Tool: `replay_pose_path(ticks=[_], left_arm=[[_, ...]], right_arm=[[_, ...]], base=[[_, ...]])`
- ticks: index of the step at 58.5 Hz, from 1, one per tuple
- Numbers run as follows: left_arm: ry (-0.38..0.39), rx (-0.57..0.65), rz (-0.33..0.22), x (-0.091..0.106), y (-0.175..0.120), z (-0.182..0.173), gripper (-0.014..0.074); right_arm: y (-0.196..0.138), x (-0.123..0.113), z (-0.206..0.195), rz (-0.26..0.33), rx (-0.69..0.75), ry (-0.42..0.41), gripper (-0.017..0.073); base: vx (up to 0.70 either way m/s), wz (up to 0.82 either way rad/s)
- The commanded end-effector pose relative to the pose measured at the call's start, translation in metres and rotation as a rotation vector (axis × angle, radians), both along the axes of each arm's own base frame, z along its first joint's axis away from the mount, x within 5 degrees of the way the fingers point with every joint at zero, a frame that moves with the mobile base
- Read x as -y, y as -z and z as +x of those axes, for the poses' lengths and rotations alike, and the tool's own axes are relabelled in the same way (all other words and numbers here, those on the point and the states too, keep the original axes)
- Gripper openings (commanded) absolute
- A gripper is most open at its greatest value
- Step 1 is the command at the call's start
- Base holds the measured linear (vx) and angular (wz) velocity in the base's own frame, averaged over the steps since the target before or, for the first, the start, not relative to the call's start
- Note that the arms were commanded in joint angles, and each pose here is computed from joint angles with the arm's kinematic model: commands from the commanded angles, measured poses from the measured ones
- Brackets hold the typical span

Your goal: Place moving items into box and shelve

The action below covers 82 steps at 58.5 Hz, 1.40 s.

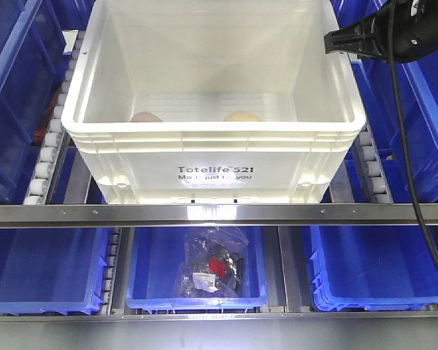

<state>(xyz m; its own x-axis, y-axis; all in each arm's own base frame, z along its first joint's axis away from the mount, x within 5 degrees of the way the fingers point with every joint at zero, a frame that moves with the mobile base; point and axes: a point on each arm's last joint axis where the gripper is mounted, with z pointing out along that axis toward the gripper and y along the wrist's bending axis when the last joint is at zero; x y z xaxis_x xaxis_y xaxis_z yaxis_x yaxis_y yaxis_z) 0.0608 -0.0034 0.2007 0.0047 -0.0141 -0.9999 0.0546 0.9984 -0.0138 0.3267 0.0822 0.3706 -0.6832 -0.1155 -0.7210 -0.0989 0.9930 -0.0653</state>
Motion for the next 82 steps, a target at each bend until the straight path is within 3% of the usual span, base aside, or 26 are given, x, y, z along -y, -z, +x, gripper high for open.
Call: replay_pose_path(ticks=[1,43,51,59,82], left_arm=[[-0.011,0.095,-0.023,-0.001,-0.011,0.0,-0.0006],[-0.011,0.093,-0.023,-0.001,-0.011,0.0,-0.0006],[-0.011,0.093,-0.023,-0.001,-0.011,0.0,-0.0006],[-0.011,0.093,-0.023,-0.001,-0.011,0.0,-0.0006],[-0.011,0.093,-0.023,-0.001,-0.011,0.0,-0.0006]], right_arm=[[-0.029,0.002,-0.007,0.013,0.129,-0.017,-0.0008],[-0.029,0.002,-0.007,0.012,0.13,-0.017,-0.0008],[-0.029,0.005,-0.004,-0.041,0.153,-0.018,-0.0008],[-0.027,0.005,-0.006,-0.045,0.125,-0.01,-0.0008],[-0.062,0.008,-0.049,0.15,0.154,-0.007,-0.0008]], base=[[0.0,0.0],[0.0,0.0],[0.0,0.0],[0.0,0.0],[0.0,0.0]])
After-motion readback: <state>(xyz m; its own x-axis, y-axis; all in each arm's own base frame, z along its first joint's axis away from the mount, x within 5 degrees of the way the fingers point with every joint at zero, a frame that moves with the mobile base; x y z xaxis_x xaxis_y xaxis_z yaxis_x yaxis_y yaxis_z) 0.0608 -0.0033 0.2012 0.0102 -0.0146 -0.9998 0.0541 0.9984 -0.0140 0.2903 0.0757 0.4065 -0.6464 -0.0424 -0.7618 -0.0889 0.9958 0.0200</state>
